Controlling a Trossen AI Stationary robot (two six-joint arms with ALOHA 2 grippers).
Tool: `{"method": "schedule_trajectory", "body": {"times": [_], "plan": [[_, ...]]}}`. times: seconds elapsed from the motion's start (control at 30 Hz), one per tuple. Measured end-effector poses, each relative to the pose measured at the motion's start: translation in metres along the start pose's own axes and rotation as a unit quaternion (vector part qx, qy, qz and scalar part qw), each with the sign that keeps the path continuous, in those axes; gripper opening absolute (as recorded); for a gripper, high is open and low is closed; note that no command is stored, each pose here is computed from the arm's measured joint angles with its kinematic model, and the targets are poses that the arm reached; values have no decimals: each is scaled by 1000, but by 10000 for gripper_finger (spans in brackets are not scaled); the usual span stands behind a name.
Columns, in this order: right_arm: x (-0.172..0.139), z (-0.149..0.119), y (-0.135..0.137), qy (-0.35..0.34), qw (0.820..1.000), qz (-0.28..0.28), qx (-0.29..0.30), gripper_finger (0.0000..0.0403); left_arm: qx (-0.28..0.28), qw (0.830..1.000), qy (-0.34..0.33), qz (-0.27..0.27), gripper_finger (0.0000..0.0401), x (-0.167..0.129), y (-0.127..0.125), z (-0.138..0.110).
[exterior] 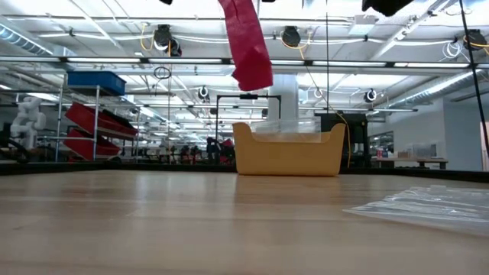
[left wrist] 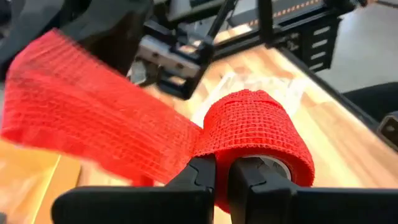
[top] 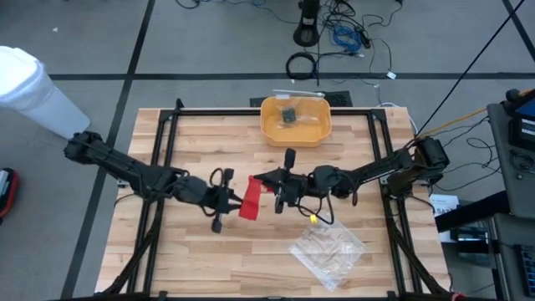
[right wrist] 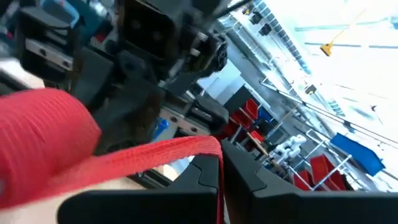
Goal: Roll bandage
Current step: Roll the red bandage
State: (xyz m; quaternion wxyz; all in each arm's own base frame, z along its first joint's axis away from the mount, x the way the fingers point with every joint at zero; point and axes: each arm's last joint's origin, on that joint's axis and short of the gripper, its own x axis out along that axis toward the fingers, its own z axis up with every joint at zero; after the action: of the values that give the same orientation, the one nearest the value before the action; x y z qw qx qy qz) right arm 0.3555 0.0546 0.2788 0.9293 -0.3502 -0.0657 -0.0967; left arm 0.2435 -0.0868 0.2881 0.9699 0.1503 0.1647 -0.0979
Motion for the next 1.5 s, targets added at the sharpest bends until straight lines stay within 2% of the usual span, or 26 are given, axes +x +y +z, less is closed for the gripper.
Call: {"method": "schedule_trajectory", "body": {"times": [0.13,0.23,0.33,0.6,0.93,1.17,1.33,1.43,1.5], "plan": [[-2,6,6,4,999,11,-41,0,-11,1000,21,10,12,5,6,-5],[-6,15,14,0,996,10,-93,0,-17,999,27,15,12,6,10,-6],[-10,23,22,15,988,0,-155,0,-22,999,35,20,12,6,12,-8],[-19,36,38,-10,964,32,-262,0,-29,998,39,47,12,7,20,-10],[-18,29,43,-12,953,80,-293,21,-37,996,43,74,11,8,31,-12],[-18,21,45,5,930,110,-350,80,-27,994,50,92,11,8,35,-14],[-17,8,46,41,927,147,-342,122,-27,994,35,101,11,8,38,-11],[-17,8,45,42,925,144,-350,138,-24,993,35,106,11,8,39,-11],[-18,15,47,23,917,129,-378,146,-16,993,38,114,11,8,40,-11]]}}
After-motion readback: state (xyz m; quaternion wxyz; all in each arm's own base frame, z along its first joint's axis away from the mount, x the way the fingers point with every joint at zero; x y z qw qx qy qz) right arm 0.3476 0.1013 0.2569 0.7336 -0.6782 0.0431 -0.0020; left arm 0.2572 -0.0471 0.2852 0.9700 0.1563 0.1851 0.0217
